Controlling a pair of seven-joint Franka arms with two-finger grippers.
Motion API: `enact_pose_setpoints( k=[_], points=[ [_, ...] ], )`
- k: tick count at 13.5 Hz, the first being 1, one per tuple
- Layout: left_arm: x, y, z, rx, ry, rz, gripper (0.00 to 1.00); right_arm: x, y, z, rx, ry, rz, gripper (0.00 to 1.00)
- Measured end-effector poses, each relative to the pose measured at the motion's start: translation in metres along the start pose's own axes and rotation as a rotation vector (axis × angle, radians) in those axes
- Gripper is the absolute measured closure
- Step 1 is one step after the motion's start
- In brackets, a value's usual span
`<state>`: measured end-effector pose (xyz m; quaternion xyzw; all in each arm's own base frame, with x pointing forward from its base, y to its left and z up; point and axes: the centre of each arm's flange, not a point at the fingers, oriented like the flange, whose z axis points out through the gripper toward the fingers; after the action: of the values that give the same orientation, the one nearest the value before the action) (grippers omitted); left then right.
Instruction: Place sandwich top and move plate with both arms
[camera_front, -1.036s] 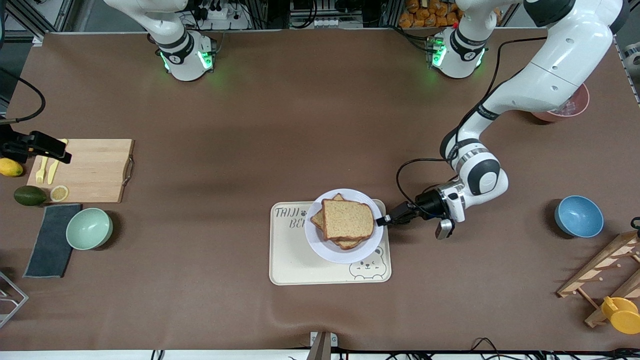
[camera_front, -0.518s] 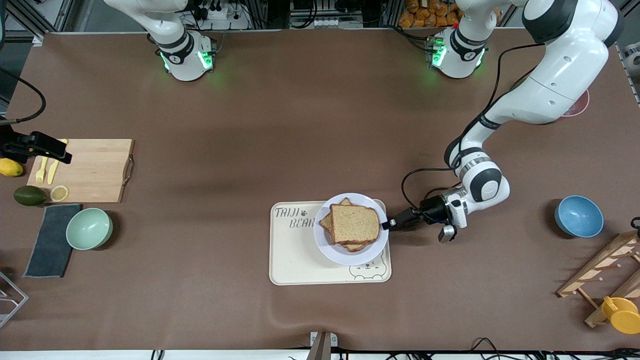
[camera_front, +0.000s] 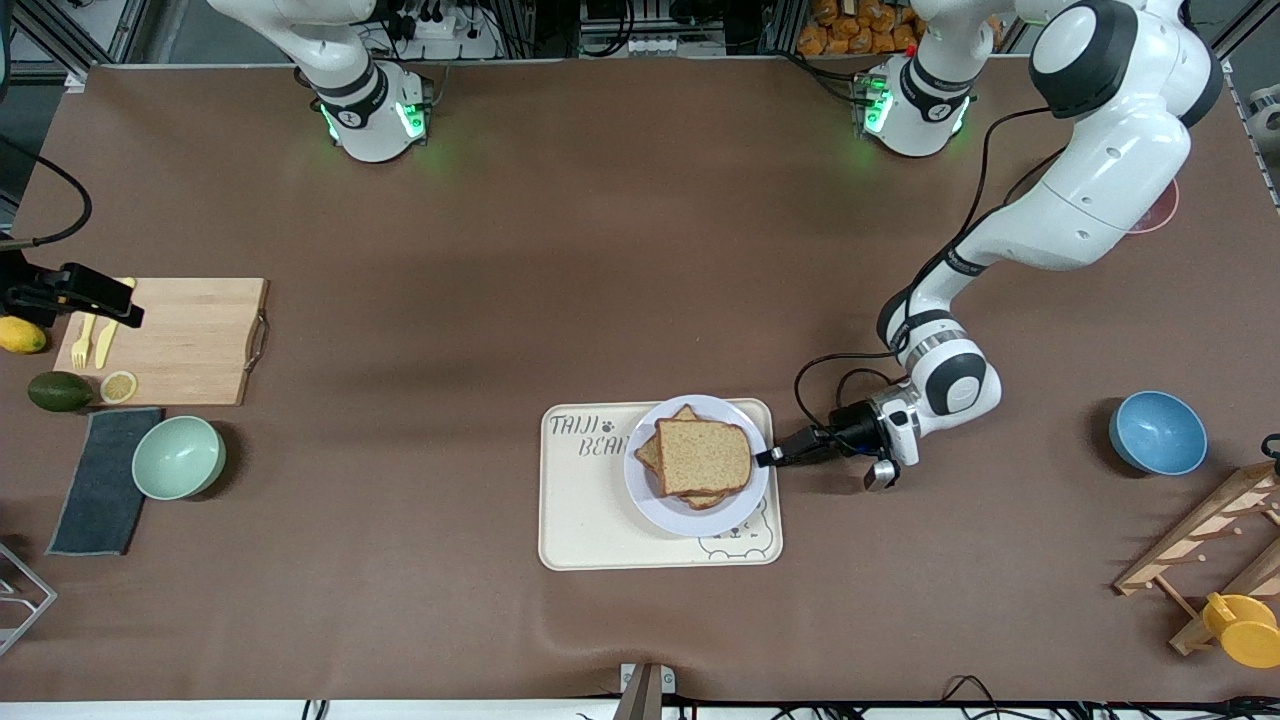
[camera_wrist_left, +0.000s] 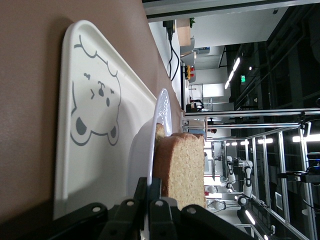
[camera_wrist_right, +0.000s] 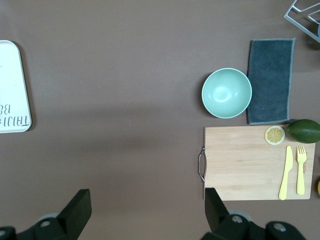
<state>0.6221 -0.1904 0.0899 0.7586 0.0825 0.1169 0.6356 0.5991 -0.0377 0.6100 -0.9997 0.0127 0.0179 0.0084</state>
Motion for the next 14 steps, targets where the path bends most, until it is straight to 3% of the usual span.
enact_pose_setpoints(
  k=[11, 12, 14],
  points=[
    [-0.012, -0.011, 0.014, 0.011, -0.033, -0.016, 0.96, 0.0, 0.0, 0.001, 0.0, -0.001, 0.0, 0.0],
    [-0.012, -0.011, 0.014, 0.009, -0.033, -0.021, 0.9, 0.0, 0.0, 0.001, 0.0, -0.002, 0.0, 0.0],
    [-0.008, -0.008, 0.012, -0.007, -0.032, -0.037, 0.68, 0.0, 0.0, 0.001, 0.0, -0.002, 0.0, 0.0]
  ],
)
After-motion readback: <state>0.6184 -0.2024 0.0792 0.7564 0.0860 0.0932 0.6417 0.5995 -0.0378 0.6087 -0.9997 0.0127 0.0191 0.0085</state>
